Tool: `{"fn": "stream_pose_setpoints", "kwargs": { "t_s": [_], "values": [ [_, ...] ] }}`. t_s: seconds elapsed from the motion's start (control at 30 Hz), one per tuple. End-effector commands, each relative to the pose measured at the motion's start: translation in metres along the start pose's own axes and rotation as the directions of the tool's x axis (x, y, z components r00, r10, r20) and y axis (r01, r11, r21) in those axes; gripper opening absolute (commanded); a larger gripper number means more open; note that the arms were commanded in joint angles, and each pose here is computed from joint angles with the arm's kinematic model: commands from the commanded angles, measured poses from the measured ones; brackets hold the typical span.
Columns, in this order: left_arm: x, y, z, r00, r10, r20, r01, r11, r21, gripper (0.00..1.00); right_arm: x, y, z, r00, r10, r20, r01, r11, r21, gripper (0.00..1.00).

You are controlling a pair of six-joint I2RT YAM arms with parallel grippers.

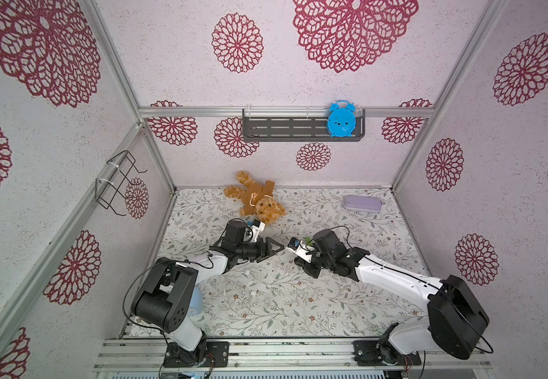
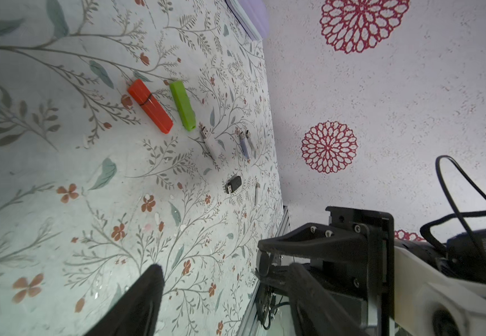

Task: Close the usb drive cover
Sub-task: Pick up the cover from the center of the board.

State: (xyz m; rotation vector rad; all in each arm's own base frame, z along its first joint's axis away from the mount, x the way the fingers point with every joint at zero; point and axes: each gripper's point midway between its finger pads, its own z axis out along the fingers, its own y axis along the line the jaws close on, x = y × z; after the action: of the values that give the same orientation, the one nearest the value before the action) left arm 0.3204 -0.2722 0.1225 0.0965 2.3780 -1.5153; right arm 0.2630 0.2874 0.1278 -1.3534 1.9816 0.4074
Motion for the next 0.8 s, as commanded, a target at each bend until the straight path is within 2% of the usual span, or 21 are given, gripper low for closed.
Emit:
{"fn": "stream_pose_setpoints", "kwargs": {
  "t_s": [0.0,0.2,0.77],
  "values": [
    [0.004,-0.023,0.012,0.997,0.053,-0.056,-0.048,0.996,0.08,0.67,-0.025,0.0,-0.013,0.995,-0.035,0.093,0.035,0.999,0.012,0.22],
    [0.011,-0.028,0.022,0.993,0.06,-0.098,-0.049,0.993,0.106,0.55,-0.029,-0.003,-0.014,0.994,-0.035,0.108,0.033,0.999,0.026,0.22],
    [0.019,-0.036,0.029,0.985,0.08,-0.152,-0.058,0.988,0.142,0.42,-0.042,-0.005,-0.022,0.986,-0.019,0.164,0.013,0.999,0.04,0.22]
  ]
}}
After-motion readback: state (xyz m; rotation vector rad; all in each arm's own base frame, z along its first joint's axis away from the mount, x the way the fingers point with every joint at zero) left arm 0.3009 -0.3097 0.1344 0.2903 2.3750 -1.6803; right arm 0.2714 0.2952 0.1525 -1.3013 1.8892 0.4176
